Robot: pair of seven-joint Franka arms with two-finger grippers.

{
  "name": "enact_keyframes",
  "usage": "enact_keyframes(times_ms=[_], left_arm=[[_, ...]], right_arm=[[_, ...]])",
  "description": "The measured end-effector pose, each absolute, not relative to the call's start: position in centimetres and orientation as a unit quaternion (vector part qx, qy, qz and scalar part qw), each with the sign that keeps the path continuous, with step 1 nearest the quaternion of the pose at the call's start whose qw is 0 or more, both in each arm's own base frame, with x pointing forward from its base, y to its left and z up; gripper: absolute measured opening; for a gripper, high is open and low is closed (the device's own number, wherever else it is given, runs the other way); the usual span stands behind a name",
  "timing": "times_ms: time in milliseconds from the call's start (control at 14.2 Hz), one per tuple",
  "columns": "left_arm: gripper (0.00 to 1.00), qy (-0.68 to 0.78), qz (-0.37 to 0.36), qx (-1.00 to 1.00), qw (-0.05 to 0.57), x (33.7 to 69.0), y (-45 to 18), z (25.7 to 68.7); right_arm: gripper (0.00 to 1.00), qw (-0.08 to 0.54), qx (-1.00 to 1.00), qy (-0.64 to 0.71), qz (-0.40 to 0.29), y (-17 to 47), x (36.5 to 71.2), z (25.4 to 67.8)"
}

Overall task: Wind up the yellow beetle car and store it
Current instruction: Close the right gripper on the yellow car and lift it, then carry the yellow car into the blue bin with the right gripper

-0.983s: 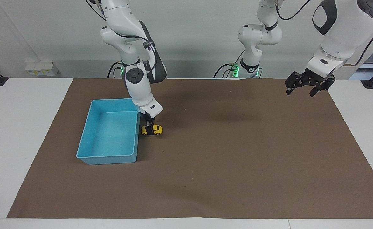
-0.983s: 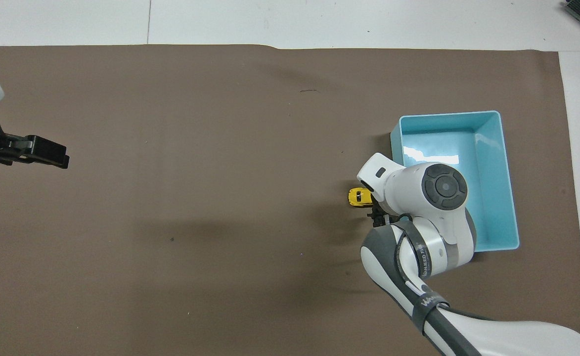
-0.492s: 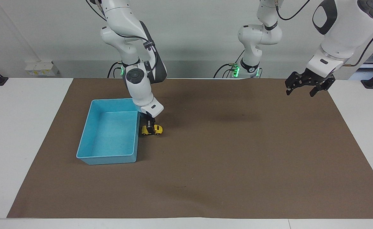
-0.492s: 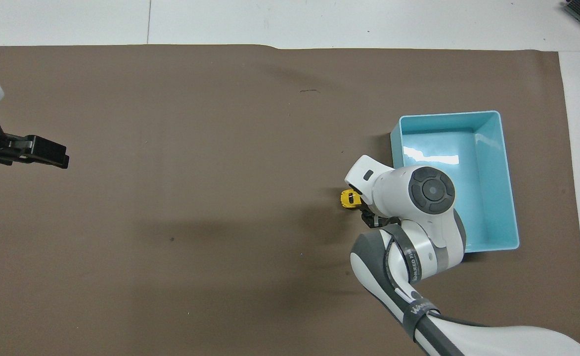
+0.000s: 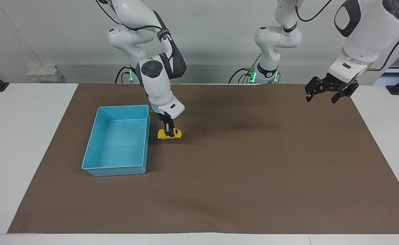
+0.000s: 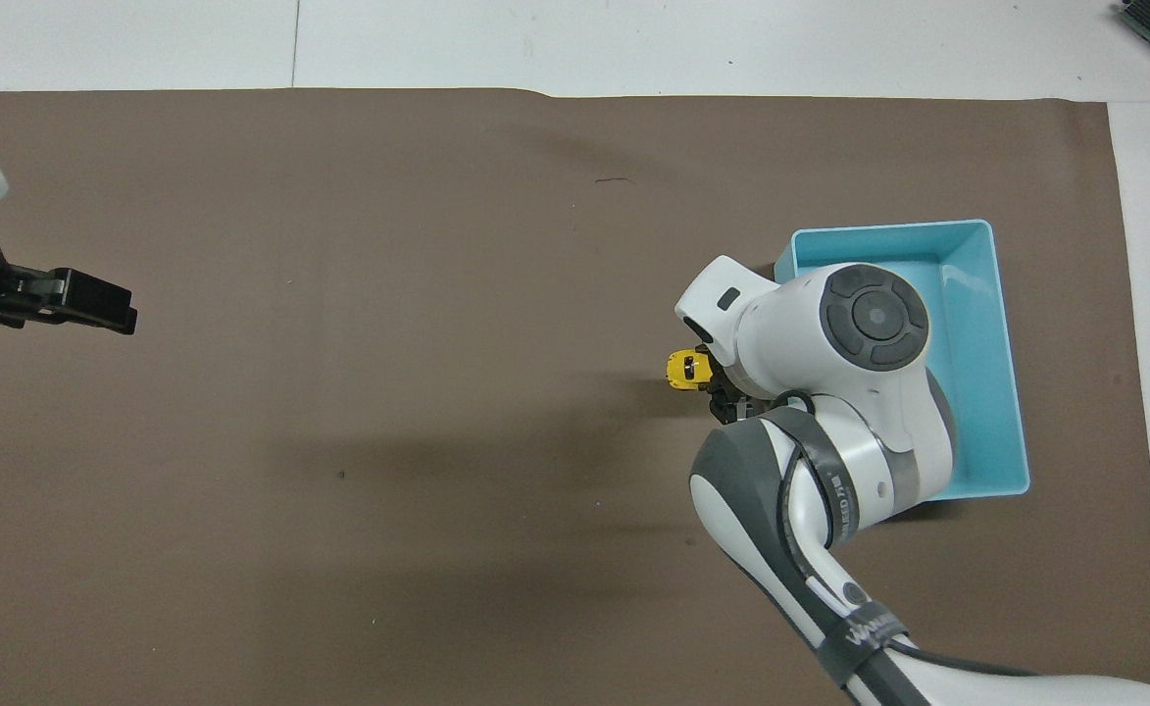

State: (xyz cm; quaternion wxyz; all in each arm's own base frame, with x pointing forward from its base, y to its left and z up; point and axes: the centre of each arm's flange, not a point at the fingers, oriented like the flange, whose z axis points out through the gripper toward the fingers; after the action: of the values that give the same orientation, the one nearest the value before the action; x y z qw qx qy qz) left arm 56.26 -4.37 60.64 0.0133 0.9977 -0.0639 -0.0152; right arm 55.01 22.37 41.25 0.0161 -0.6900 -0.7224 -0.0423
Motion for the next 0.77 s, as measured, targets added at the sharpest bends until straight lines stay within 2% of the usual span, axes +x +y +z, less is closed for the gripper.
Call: enact_keyframes(times_ms=[211,421,773], left_arm=[[1.00,-0.064,-0.015,0.998,0.013,56.3,-4.4,60.6],[1.00,-0.064,-0.015,0.998,0.013,56.3,-4.4,60.6],[1.00,-0.064,-0.015,0.998,0.013,56.3,-4.4,60.6]], right_arm=[[0.41,0.019,-0.697,-0.716,-0.035,20.2,55.0,45.2],[0.41,0.025,-0.688,-0.725,-0.023,15.0,55.1,47.4],[0.41,0.041,-0.660,-0.750,-0.005,4.4,55.2,45.2]])
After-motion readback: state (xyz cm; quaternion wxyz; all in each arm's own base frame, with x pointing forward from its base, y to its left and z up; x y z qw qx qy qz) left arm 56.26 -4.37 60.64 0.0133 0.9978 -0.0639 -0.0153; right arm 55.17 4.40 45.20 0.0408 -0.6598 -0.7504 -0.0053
